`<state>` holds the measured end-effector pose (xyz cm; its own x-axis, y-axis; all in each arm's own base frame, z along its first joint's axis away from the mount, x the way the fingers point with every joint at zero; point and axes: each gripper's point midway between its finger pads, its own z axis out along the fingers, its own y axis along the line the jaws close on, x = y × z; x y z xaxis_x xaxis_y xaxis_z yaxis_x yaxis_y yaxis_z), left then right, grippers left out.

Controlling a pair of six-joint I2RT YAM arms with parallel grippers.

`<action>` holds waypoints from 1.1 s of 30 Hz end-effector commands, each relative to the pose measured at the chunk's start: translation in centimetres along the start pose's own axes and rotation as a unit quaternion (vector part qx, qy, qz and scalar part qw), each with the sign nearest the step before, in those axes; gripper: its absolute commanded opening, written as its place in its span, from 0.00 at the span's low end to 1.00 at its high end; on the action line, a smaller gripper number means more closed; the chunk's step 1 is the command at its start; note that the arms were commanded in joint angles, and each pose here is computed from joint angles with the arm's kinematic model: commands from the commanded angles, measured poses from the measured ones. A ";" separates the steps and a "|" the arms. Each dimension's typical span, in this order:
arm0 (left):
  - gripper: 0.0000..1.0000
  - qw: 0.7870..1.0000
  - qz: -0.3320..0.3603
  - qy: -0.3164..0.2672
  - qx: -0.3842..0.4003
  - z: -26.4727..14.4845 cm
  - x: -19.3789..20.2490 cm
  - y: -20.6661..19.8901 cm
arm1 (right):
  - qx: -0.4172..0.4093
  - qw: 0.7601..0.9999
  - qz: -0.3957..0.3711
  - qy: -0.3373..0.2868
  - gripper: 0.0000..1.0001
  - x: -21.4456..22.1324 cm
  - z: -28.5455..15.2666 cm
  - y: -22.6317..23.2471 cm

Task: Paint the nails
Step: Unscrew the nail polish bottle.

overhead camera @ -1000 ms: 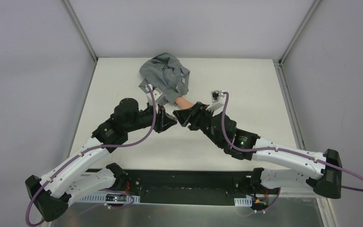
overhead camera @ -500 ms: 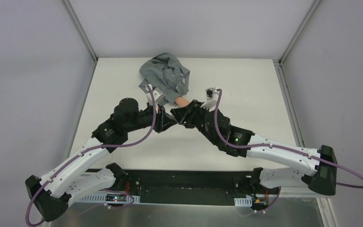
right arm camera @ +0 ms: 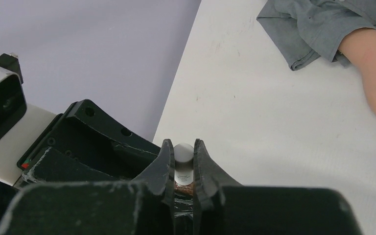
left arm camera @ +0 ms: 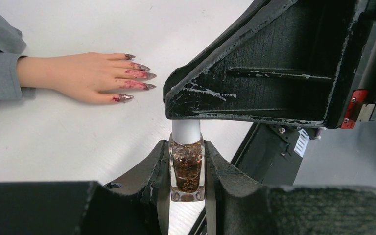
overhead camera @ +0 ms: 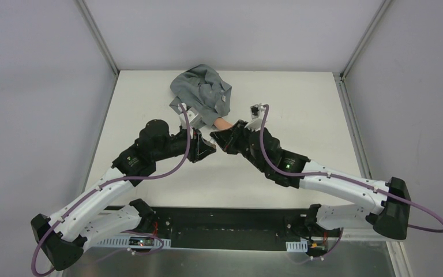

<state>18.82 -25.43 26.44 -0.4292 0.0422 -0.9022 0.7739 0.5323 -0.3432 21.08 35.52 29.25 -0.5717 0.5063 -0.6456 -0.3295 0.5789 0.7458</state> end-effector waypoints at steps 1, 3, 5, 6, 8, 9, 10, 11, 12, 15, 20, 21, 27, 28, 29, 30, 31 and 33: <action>0.00 0.999 0.017 -0.027 0.042 -0.5 -1.7 -1.9 | -0.036 0.999 0.018 0.004 0.00 -1.2 -0.2 2.0; 0.00 0.998 0.015 -0.024 0.055 -0.6 -1.8 -2.4 | -0.050 0.999 0.008 0.015 0.00 -1.0 -0.5 2.0; 0.00 0.997 0.011 -0.023 0.075 -0.6 -2.0 -3.2 | -0.070 0.997 0.001 0.024 0.00 -1.0 -0.9 2.2; 0.00 0.996 0.008 -0.024 0.087 -0.7 -2.1 -3.6 | -0.082 0.996 -0.002 0.029 0.00 -0.9 -1.1 2.3; 0.00 0.993 0.003 -0.022 0.112 -0.8 -2.2 -4.5 | -0.102 0.994 -0.013 0.039 0.00 -0.8 -1.5 2.6; 0.00 0.992 -0.001 -0.021 0.126 -0.9 -2.3 -5.0 | -0.113 0.992 -0.017 0.043 0.00 -0.8 -1.8 2.8; 0.00 0.990 -0.006 -0.021 0.139 -1.0 -2.5 -5.5 | -0.123 0.991 -0.021 0.048 0.00 -0.7 -2.0 2.8; 0.00 0.988 -0.008 -0.020 0.154 -1.2 -2.6 -6.0 | -0.136 0.989 -0.024 0.051 0.00 -0.8 -2.3 3.0; 0.00 0.986 -0.009 -0.020 0.166 -1.3 -2.7 -6.4 | -0.144 0.988 -0.027 0.057 0.00 -0.7 -2.6 3.0; 0.00 0.978 -0.011 -0.023 0.205 -1.9 -3.1 -7.8 | -0.181 0.980 -0.040 0.072 0.00 -0.6 -3.6 3.6; 0.00 0.963 -0.013 -0.014 0.267 -2.7 -3.2 -9.6 | -0.222 0.969 -0.065 0.087 0.00 -0.5 -5.0 4.5; 0.00 0.961 -0.014 -0.013 0.277 -2.8 -3.2 -9.9 | -0.232 0.966 -0.068 0.089 0.00 -0.4 -5.3 4.7; 0.00 0.947 -0.008 -0.012 0.321 -3.5 -3.3 -11.2 | -0.286 0.949 -0.086 0.106 0.00 0.1 -6.6 5.8; 0.00 0.945 -0.006 -0.012 0.326 -3.7 -3.3 -11.4 | -0.294 0.945 -0.090 0.110 0.00 0.2 -6.9 5.9; 0.00 0.943 -0.004 -0.012 0.332 -3.9 -3.4 -11.5 | -0.302 0.942 -0.093 0.114 0.00 0.3 -7.1 6.1; 0.00 0.941 -0.001 -0.012 0.338 -4.0 -3.3 -11.7 | -0.313 0.937 -0.096 0.122 0.00 0.6 -7.4 6.3; 0.00 0.939 0.001 -0.012 0.344 -4.2 -3.3 -11.9 | -0.319 0.934 -0.099 0.127 0.00 0.8 -7.6 6.3; 0.00 0.935 0.007 -0.012 0.355 -4.6 -3.3 -12.2 | -0.333 0.927 -0.104 0.136 0.00 1.1 -8.0 6.6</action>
<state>12.66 -28.19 31.15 -0.5293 0.0199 -0.8482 0.8453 0.0983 -0.5251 15.06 33.69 33.88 -0.5986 0.2650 -0.7559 -0.7216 0.2314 0.6525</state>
